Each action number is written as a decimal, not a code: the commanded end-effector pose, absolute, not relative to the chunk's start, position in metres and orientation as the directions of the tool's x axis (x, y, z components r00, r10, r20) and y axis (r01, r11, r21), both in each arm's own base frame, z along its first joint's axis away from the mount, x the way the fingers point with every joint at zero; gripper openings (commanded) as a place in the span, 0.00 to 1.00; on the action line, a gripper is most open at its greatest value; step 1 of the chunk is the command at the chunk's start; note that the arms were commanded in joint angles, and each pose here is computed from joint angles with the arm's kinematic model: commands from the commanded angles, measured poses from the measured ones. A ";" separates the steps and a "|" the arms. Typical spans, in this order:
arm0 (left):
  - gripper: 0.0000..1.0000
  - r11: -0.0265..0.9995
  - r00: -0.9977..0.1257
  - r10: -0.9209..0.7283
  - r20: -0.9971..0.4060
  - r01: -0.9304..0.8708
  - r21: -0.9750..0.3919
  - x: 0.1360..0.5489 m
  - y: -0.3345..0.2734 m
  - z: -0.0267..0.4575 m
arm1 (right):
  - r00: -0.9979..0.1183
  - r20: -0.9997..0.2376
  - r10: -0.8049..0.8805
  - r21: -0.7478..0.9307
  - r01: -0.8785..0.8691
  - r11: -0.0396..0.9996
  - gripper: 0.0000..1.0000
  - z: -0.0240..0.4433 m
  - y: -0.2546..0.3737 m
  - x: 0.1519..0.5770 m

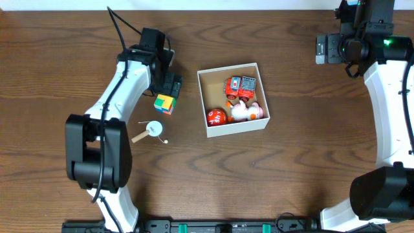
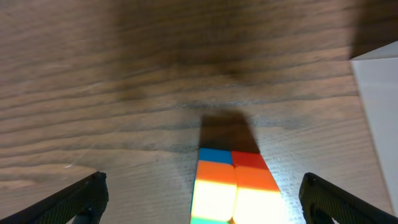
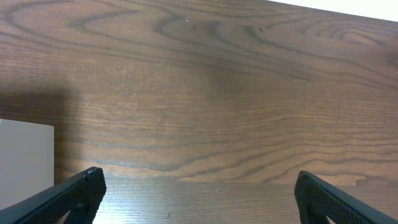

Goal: Pack container
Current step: 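Reach the left gripper toward the Rubik's cube, then lower the left gripper onto the Rubik's cube and grasp it, then carry the cube with the left gripper over the white box, then lower the cube into the box, open left gripper, withdraw, then move the left gripper to the paddle-ball toy's wooden handle and grasp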

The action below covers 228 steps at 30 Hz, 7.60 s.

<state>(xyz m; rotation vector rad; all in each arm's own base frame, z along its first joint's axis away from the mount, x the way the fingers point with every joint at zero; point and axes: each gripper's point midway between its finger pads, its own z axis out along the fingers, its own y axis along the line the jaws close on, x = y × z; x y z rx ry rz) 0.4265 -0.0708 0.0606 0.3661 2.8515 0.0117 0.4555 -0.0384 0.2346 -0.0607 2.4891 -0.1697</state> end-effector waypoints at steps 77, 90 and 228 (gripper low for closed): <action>0.48 0.945 -0.941 0.318 -0.118 0.325 -0.043 0.397 -0.081 0.014 | -0.792 -0.607 -0.066 -0.131 0.018 0.991 0.99 0.238 -0.040 0.457; 0.43 0.961 -0.888 0.251 -0.385 0.277 -0.012 0.412 -0.084 0.124 | -0.792 -0.607 -0.066 -0.131 0.018 0.991 0.99 0.238 -0.040 0.457; 0.96 0.855 -0.855 0.508 0.100 0.488 -0.175 0.293 -0.020 0.091 | -0.794 -0.607 0.033 -0.131 0.141 0.981 0.99 0.238 -0.097 0.448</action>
